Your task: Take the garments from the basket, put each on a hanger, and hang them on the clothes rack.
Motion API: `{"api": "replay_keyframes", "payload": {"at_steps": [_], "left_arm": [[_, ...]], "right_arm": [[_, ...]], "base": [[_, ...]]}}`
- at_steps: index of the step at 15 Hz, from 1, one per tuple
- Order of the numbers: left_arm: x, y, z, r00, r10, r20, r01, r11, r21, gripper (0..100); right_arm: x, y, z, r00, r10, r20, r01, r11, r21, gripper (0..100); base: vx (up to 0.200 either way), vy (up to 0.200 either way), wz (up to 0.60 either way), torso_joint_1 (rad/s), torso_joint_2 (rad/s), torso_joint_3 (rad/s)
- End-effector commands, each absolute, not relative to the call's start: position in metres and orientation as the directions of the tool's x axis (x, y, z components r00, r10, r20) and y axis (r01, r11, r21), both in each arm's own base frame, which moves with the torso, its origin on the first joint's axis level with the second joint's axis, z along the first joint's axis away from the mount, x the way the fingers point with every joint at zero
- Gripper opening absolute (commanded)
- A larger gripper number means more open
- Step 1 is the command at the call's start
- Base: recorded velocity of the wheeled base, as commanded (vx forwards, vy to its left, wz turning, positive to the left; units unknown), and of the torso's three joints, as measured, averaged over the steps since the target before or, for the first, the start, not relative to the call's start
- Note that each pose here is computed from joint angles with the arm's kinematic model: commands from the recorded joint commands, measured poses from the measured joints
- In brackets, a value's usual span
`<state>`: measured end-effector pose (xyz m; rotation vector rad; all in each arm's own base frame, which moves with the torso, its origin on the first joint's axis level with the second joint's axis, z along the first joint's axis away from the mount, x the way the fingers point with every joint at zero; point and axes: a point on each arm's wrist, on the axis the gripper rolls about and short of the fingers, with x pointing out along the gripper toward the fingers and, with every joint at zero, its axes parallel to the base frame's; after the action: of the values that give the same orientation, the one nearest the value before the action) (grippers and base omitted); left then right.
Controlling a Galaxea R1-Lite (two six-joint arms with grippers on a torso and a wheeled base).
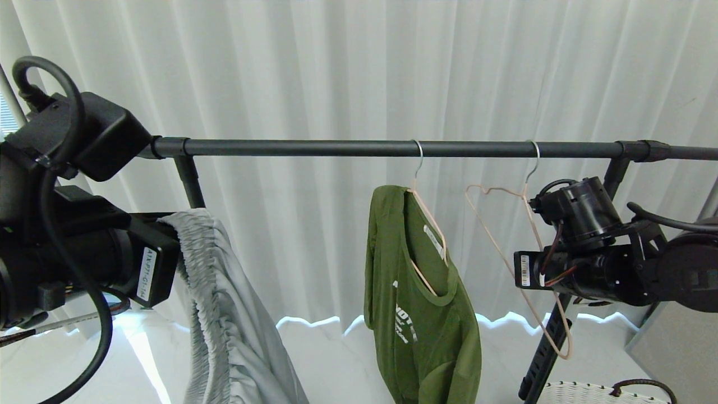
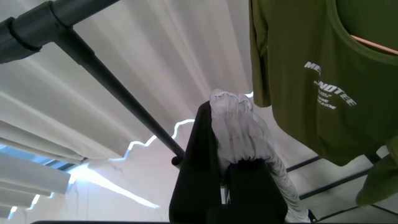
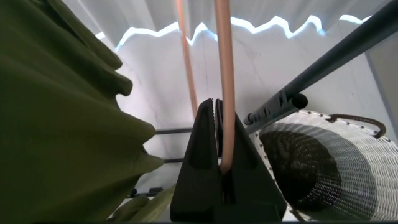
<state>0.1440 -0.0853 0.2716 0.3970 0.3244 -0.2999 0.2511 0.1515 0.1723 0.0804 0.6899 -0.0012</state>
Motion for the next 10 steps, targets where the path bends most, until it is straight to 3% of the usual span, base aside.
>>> {"api": "replay_keyframes", "payload": {"at_steps": [1, 10], "left_arm": [[0.144, -0.085, 0.271, 0.905, -0.218, -0.364, 0.344, 0.88, 0.327, 0], [0.144, -0.086, 0.272, 0.905, -0.223, -0.361, 0.347, 0.879, 0.328, 0]], "right_arm": [[0.25, 0.151, 0.174, 0.775, 0.028, -0.631, 0.026, 0.997, 0.075, 0], [0.224, 0.136, 0.205, 0.839, 0.031, -0.543, -0.002, 0.998, 0.055, 0]], "base": [[0.0, 0.0, 0.0, 0.0, 0.0, 0.0], [0.0, 0.0, 0.0, 0.0, 0.0, 0.0]]}}
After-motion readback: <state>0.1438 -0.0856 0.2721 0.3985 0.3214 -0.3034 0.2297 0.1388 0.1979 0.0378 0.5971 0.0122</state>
